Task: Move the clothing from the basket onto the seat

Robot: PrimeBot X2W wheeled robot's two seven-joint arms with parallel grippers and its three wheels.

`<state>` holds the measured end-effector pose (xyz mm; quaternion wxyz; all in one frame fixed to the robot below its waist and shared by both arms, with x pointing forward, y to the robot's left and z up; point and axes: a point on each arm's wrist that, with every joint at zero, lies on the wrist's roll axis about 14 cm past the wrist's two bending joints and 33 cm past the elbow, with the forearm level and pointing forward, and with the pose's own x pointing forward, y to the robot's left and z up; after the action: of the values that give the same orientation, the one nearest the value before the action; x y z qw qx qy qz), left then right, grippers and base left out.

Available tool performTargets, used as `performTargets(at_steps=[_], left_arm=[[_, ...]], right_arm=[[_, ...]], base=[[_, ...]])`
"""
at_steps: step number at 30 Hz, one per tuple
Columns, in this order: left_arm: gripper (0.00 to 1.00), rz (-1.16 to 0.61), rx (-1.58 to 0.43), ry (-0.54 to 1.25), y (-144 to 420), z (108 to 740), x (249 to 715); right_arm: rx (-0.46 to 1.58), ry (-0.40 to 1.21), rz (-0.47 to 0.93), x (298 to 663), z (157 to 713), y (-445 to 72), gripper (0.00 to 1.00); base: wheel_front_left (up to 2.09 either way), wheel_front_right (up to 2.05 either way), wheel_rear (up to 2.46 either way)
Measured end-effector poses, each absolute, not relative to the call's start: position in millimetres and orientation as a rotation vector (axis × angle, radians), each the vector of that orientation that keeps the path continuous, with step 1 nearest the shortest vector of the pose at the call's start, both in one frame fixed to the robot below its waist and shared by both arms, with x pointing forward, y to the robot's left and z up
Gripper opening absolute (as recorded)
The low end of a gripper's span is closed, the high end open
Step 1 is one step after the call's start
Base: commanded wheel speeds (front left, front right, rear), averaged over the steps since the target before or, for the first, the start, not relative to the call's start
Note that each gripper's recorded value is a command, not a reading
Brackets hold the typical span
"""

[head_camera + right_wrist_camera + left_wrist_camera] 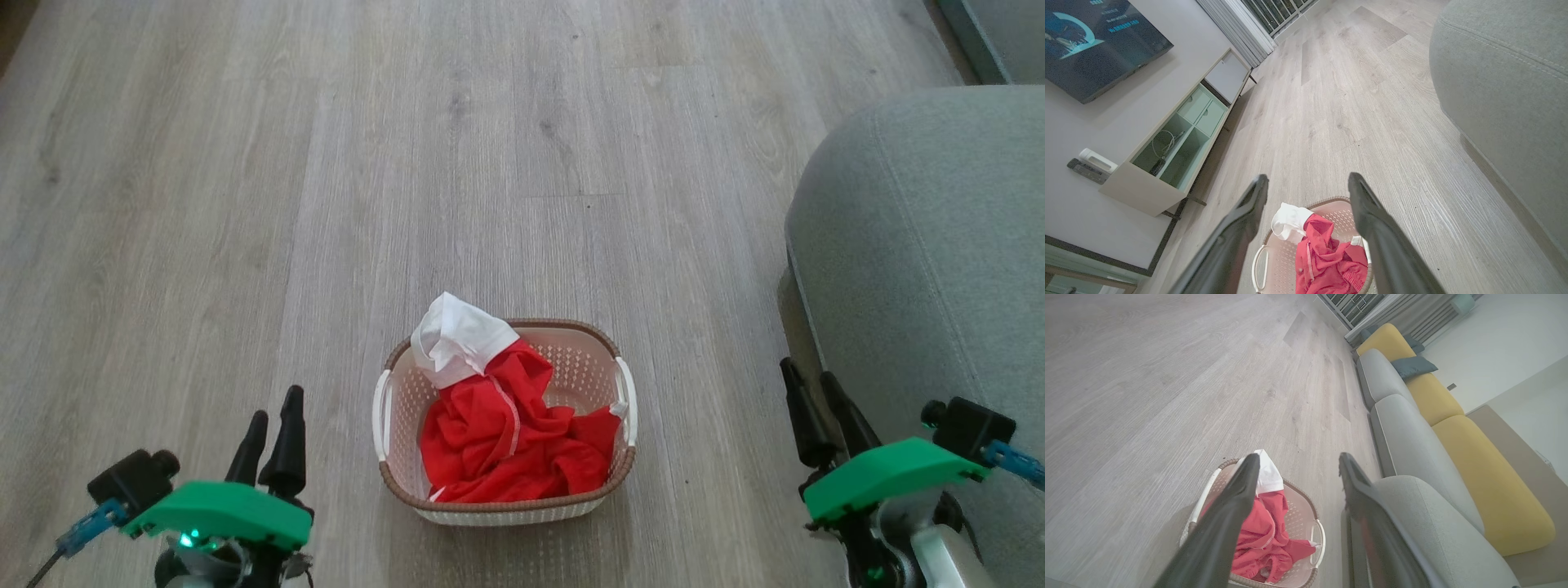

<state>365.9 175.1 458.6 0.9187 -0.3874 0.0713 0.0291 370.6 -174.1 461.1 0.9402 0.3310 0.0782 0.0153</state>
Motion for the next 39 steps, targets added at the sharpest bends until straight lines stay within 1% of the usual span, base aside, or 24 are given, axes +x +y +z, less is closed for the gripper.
performTargets(at_steps=[21,39], left_arm=[[1.0,0.016,-0.514,0.088,173,472,373],[1.0,-0.02,-0.312,0.042,169,480,375]], right_arm=[[0.429,0.139,0.08,375,462,-170,1.0],[0.308,0.108,0.109,376,464,-167,1.0]], base=[[0.0,0.0,0.0],[0.0,0.0,0.0]])
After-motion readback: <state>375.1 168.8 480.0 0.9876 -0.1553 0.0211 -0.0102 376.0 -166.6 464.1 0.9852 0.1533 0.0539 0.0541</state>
